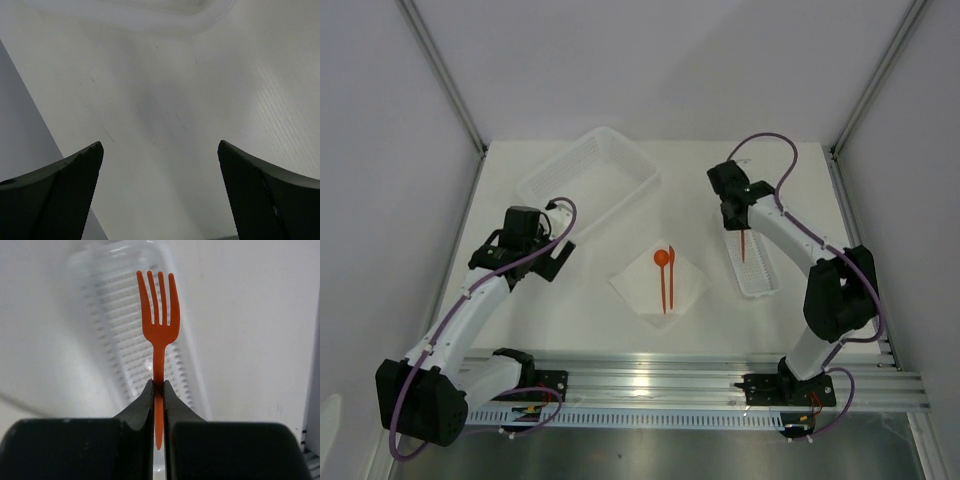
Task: Place the utensils on the paper napkin and roll it up
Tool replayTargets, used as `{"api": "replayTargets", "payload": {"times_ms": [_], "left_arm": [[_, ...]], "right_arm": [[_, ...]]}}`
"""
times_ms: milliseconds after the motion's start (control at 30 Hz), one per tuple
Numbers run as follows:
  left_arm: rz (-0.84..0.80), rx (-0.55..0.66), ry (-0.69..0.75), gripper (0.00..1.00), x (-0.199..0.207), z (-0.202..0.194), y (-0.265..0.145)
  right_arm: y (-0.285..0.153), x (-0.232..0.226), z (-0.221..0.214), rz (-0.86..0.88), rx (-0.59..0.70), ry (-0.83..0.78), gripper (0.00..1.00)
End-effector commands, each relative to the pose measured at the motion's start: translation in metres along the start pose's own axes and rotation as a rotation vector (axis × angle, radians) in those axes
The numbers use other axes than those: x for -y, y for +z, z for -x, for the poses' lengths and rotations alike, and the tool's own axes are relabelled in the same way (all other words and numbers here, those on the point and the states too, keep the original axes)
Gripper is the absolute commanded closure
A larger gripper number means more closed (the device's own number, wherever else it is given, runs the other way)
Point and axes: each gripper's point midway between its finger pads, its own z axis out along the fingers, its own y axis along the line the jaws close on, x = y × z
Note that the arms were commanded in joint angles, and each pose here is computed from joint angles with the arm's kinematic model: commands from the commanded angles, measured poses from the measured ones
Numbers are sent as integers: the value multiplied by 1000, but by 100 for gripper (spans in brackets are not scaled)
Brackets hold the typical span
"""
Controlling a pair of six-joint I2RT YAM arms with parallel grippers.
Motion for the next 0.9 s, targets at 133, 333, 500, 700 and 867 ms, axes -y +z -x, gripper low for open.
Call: {"api": "replayTargets", "payload": {"times_ms": [133,333,500,700,867], "left_arm": [[-34,47,-33,1,6,7,-4],[-55,63,-33,1,10,9,-5],[-61,66,-31,1,12,8,-5],[-68,61,-31,0,13,7,-3],[-63,67,-30,0,12,10,-5]], "right_arm": [[-117,-155,0,530,118,181,100],[-106,-230,-44,566,-15,121,100],[-91,-251,-70,546,-87,74,100],[-80,-250,-86,502,-103,65,100],[-77,-250,-97,496,-126,54,100]]}}
